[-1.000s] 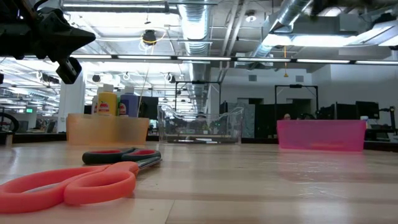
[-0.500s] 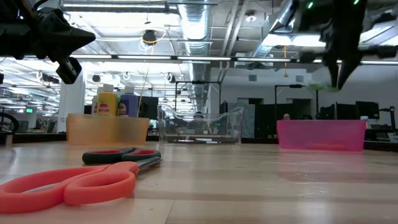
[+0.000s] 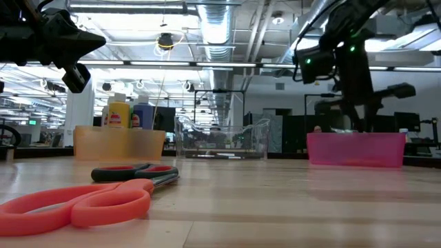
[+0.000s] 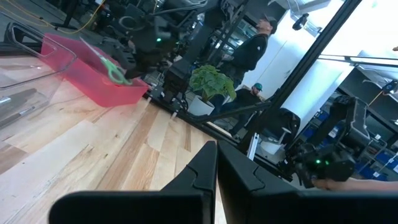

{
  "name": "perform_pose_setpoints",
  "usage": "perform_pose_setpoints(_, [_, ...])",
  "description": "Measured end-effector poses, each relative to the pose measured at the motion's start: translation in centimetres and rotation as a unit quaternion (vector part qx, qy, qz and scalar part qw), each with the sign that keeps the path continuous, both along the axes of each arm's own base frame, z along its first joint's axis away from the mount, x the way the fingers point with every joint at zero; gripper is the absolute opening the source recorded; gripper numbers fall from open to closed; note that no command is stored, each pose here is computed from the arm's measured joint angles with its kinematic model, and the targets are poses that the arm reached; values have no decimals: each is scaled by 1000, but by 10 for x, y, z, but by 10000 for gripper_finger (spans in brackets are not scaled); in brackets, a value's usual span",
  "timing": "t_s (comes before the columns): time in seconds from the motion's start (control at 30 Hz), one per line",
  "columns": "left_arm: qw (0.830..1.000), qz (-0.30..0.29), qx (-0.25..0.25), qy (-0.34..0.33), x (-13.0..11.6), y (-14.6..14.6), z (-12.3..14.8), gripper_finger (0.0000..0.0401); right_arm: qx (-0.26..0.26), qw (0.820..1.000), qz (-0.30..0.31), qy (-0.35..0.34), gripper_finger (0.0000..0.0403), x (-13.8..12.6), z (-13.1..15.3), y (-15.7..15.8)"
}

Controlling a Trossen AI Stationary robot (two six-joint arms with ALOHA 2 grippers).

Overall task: Pick & Place Paint Supplies
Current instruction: Put the green scissor into the red bin

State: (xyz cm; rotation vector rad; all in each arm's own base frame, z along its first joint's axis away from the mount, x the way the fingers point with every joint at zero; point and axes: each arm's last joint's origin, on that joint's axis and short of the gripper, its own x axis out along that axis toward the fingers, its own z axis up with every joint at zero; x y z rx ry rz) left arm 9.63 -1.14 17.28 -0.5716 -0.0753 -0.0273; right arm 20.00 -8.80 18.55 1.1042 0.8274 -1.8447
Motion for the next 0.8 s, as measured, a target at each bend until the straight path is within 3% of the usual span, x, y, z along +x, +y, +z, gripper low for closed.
perform_pose_setpoints(0.13, [1000, 0, 0, 0, 0, 0, 0, 6, 10, 1000, -18, 7, 31, 1, -7, -8])
perform_pose_setpoints(0.8, [1000, 0, 0, 0, 0, 0, 0, 6, 72, 997, 29, 25, 42, -6, -20, -38])
